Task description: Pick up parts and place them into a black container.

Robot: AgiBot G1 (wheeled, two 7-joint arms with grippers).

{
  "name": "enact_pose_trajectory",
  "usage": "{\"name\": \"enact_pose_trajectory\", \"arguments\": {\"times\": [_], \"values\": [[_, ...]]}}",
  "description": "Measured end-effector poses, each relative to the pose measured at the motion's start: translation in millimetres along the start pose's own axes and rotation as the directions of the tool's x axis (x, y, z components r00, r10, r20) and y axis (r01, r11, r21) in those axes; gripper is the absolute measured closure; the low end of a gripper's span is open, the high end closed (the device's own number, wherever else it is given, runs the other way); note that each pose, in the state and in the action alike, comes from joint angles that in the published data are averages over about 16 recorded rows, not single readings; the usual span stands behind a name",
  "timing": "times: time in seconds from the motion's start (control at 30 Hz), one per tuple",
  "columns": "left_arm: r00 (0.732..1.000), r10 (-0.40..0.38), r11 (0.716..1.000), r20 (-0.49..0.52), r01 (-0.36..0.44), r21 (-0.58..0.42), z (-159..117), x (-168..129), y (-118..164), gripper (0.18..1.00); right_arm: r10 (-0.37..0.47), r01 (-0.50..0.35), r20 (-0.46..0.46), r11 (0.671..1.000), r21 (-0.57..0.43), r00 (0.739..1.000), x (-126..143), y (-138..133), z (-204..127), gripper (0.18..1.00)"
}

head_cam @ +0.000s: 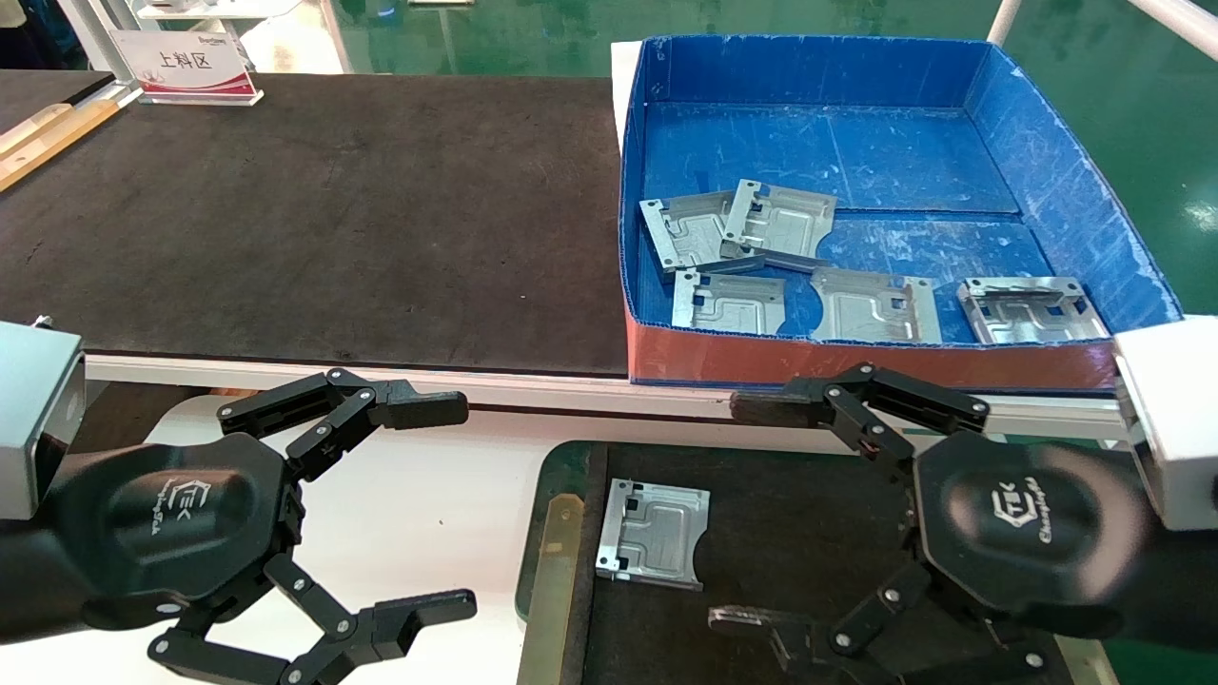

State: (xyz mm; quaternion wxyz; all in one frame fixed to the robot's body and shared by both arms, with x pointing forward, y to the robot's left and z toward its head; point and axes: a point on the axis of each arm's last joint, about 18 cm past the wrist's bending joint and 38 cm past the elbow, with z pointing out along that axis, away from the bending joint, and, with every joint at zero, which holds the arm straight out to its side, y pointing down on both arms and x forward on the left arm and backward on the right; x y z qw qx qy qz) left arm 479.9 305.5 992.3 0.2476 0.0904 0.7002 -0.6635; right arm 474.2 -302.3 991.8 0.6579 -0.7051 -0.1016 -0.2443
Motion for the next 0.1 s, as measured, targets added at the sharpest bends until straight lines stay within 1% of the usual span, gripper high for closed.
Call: {"name": "enact_pose_trajectory", "arguments": {"times": [0.1], "values": [[1.000, 0.000, 1.000, 0.000, 0.000, 0.000, 0.0, 0.0, 0.0, 0.184, 0.000, 0.000, 0.000, 1.000, 0.000, 1.000, 0.2, 0.1, 0.1, 0.178]]}}
